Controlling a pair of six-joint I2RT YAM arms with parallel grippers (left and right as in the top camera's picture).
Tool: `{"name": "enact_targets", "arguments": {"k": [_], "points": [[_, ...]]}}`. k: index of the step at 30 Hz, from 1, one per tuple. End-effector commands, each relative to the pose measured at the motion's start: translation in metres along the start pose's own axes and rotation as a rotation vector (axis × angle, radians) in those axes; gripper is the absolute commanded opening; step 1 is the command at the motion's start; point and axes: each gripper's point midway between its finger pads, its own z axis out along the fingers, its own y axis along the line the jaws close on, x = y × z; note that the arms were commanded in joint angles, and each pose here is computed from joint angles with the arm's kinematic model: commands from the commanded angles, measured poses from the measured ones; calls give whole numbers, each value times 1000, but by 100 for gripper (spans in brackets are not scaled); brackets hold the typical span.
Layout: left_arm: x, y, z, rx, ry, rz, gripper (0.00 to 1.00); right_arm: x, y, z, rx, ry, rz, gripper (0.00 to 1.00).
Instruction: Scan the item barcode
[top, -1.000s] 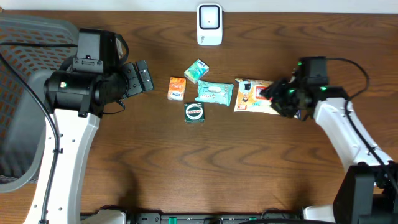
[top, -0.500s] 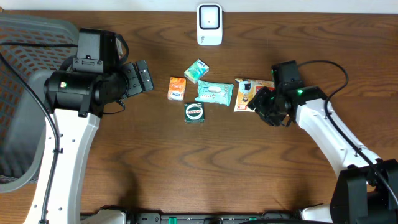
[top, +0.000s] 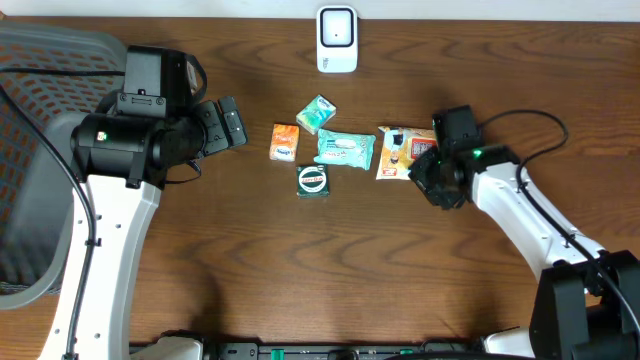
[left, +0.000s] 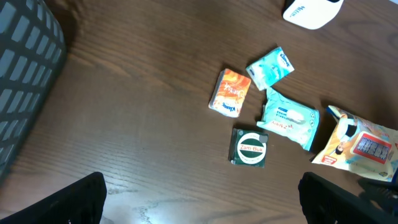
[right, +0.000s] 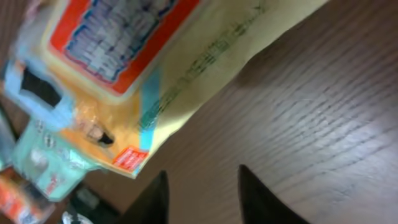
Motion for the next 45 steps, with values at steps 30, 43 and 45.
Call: {"name": "enact_targets", "arguments": {"k": [30, 43, 45], "points": [[-4, 1, -3, -4, -12, 3, 98, -15, -35, 12, 34, 38, 94, 5], [-4, 1, -3, -4, -12, 3, 98, -26, -50, 40, -19, -83, 148, 5], [-4, 1, -3, -4, -12, 3, 98, -33, -49, 40, -31, -114, 153, 6]]}}
